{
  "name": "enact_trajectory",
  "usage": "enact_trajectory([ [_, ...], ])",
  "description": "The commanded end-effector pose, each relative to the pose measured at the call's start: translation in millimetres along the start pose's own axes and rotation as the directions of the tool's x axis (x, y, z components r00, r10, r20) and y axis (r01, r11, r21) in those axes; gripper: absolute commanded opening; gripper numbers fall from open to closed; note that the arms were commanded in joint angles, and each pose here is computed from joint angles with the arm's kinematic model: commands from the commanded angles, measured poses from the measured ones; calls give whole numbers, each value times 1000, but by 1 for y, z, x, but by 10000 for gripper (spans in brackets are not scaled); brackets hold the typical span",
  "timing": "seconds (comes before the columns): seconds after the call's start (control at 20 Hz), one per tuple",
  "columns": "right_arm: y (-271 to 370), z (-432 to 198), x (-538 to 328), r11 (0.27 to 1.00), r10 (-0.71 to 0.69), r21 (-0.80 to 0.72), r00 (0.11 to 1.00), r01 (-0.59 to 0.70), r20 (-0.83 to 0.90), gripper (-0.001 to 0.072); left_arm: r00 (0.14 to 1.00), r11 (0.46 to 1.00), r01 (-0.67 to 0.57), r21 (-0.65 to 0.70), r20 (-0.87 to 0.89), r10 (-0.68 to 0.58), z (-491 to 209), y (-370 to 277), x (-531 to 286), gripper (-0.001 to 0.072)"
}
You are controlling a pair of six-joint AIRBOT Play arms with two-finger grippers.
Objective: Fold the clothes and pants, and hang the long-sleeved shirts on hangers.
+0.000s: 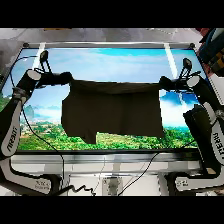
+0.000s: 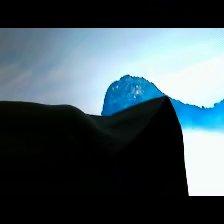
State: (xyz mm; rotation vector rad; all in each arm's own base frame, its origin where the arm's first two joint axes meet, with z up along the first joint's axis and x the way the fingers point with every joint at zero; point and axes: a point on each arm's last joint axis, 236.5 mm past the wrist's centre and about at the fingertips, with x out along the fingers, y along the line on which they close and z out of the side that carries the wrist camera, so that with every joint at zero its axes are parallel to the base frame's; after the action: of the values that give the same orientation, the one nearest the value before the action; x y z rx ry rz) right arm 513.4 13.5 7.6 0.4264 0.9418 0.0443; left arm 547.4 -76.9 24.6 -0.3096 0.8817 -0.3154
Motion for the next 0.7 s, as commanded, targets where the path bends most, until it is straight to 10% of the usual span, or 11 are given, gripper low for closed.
enact_trajectory([
  [0.0,-21,-41,1,993,-88,-87,981,74,-171,12,954,990,-62,124,-286,95,-70,27,0,17],
  [0.4,-30,-106,-11,994,-109,-61,904,92,-414,15,887,996,-26,85,-457,62,-120,31,13,33],
  [0.45,-32,-108,-11,993,-115,-64,902,97,-415,196,888,996,-25,84,-457,61,-119,31,13,213],
  [0.5,-36,-107,-11,991,-130,-78,902,108,-412,486,884,996,-22,85,-464,59,-120,30,10,547],
  [0.55,-43,-104,-14,985,-165,-109,896,131,-411,557,883,996,-20,84,-466,57,-119,28,6,703],
  [0.65,-69,-104,-29,956,-278,-213,857,203,-434,550,874,996,-16,91,-483,58,-114,27,-17,689],
])
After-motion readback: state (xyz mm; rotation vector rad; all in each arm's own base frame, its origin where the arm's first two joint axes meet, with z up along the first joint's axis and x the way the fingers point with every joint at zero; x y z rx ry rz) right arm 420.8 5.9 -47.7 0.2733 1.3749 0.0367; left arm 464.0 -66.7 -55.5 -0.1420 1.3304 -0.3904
